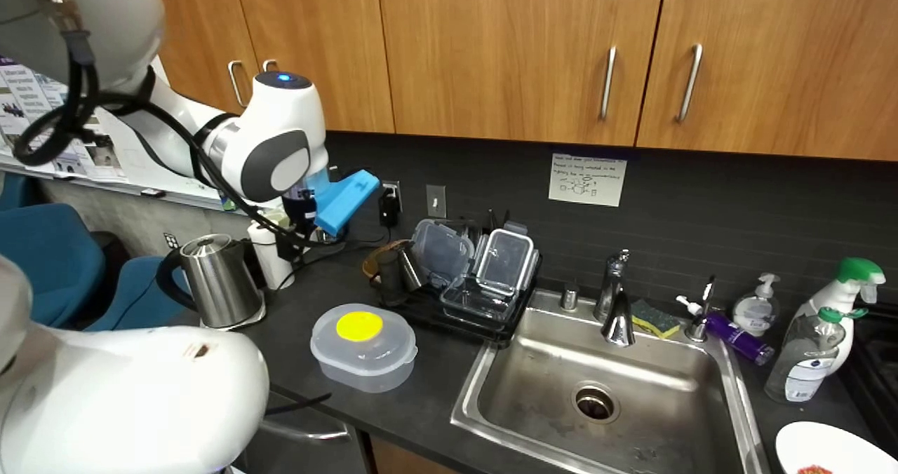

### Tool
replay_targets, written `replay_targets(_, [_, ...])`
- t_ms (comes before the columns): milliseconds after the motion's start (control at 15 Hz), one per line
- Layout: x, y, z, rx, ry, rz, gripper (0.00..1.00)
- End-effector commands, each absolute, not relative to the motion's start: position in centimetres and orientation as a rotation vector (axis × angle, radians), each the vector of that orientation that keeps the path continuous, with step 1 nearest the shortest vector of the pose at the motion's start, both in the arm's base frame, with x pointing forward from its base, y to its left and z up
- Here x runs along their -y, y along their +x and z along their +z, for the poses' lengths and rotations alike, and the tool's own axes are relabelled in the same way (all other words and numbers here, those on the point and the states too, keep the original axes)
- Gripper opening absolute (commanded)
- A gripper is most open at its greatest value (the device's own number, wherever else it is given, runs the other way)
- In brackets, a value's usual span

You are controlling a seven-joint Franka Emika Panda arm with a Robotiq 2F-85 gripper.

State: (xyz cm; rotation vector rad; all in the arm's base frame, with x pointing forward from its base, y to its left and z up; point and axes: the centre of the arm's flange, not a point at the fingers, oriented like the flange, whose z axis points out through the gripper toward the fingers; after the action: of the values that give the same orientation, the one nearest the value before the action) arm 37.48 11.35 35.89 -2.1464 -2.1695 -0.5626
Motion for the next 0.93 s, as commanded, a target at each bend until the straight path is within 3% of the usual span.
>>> replay_targets(0, [-11.2,36.2,36.2,2.118,-2.303,-0.421,1.00])
replay_targets(400, [-11.5,35.6,35.6,2.045,-2.389,-0.209,1.00])
replay_targets(867, [-10.4,36.7,35.4,2.027,-2.443,-0.158,1.00])
